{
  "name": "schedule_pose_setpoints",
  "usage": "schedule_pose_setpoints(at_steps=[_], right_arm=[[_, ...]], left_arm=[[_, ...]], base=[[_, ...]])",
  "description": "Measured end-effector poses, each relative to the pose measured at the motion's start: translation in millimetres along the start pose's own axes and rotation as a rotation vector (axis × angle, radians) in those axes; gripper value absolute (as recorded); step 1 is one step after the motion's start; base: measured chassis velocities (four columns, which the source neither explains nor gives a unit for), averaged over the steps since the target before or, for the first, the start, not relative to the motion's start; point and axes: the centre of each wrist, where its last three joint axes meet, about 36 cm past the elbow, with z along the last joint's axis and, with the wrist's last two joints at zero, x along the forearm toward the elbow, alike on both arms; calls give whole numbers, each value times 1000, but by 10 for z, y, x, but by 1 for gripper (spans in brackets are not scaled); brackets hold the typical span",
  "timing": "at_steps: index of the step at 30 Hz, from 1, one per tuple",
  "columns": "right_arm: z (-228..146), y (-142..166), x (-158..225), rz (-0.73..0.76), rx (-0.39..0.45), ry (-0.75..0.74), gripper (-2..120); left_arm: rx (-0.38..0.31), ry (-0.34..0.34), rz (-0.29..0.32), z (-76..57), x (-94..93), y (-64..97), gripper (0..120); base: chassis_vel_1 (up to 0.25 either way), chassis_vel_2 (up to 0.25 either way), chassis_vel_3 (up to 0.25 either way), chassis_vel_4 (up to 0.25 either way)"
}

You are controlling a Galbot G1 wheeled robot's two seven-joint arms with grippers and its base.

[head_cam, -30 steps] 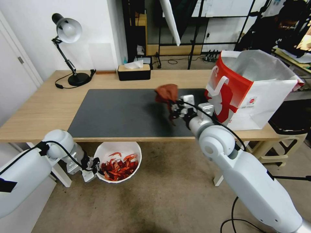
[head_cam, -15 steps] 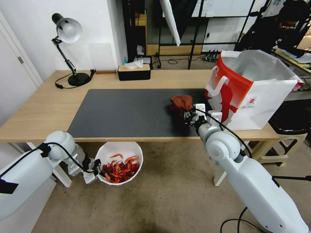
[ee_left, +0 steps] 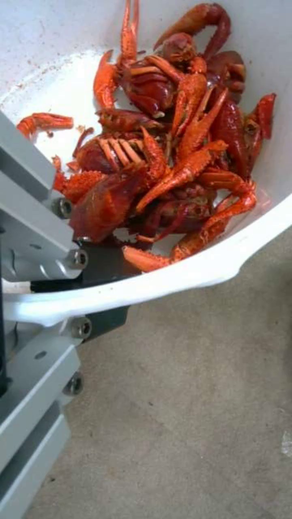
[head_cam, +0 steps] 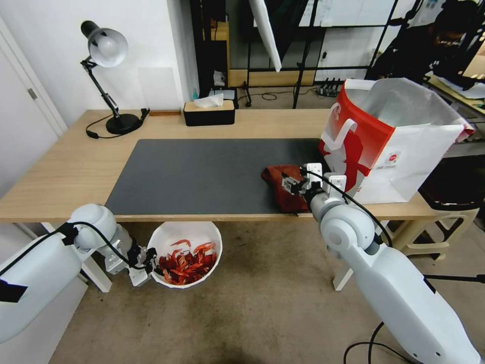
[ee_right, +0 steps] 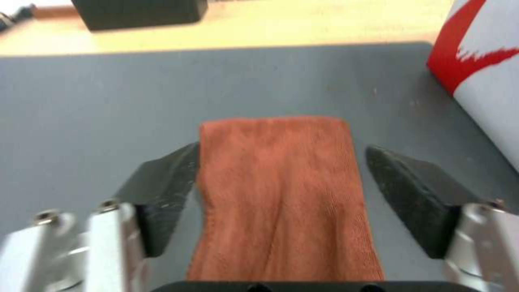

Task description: Sweep shrimp from table into container with towel, then put container into takeout bag.

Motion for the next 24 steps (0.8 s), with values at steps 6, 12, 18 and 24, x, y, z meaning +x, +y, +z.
schedule_pose_setpoints(at_steps=[6,12,18,24], right_arm=[[264,-21,206,-73,-25,-177,99],[539,-130,417,-101,7,-321,100],[1018,-292,848,-80,19,-432,100],[1274,-398,1086,-48,44,-456,100]], left_arm=[[-2,-4,1,-22,-18,-8,0],[1,-6,-2,-35,-14,-44,0],[16,-2,-12,-26,63,-164,0],[3,-6,-9,-82,57,-157,0]], base=[[0,0,0,0],[0,0,0,0],[0,0,0,0],[0,0,0,0]])
